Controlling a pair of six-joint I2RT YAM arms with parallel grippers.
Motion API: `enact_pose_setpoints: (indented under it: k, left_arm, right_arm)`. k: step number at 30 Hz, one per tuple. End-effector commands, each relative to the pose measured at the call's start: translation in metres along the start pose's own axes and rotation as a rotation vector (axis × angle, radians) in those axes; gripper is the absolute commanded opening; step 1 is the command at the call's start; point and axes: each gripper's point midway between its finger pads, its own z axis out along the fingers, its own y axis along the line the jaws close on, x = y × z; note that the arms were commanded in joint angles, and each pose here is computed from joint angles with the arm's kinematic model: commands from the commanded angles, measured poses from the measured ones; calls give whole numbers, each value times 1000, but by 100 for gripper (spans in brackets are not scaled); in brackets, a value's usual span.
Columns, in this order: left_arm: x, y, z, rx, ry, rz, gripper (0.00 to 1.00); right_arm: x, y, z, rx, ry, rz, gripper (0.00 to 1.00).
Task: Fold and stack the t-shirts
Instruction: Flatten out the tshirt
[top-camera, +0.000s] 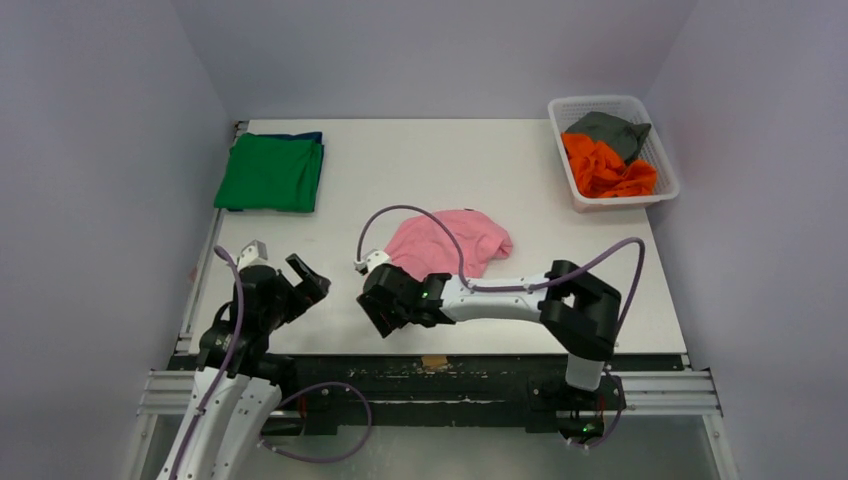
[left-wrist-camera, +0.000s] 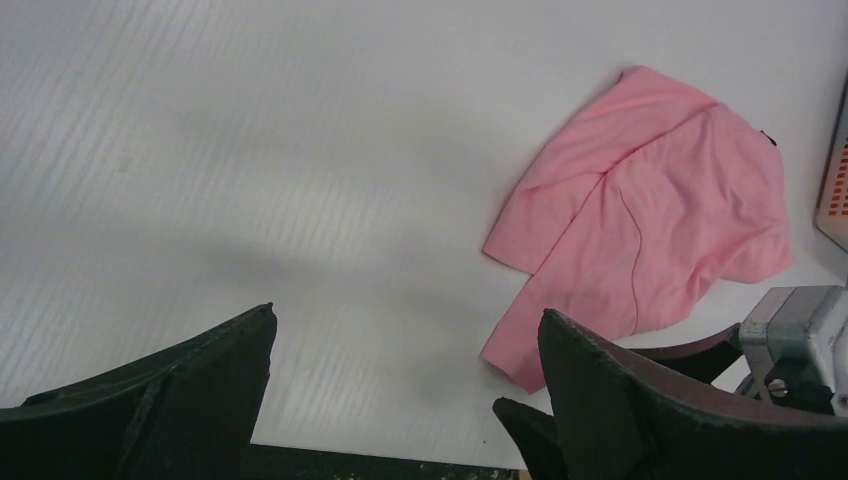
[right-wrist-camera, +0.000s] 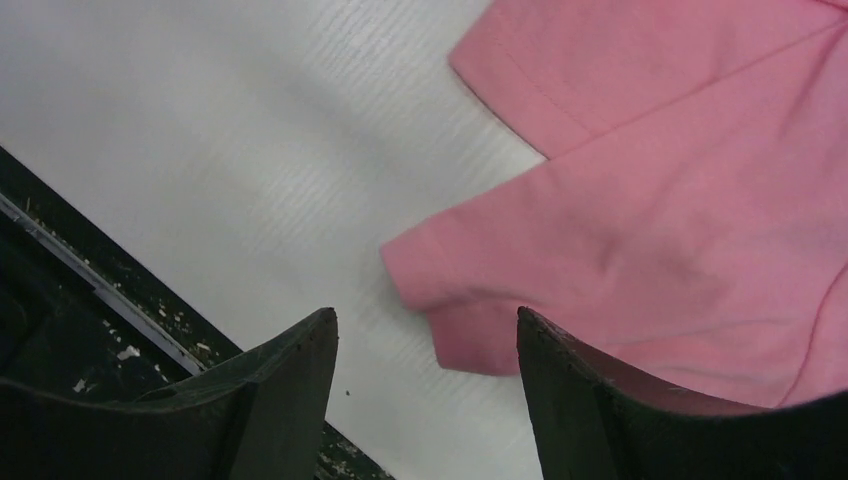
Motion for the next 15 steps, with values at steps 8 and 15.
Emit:
enact_pose_setpoints:
  k: [8,15]
  left_arm:
    - [4,11,5,-43,-8,-33,100]
    - [5,4,11,-22,12,-31,100]
  right_arm:
    - [-4,-5,28,243,-16,38,56]
    - [2,-39,9,397,-66,103,8]
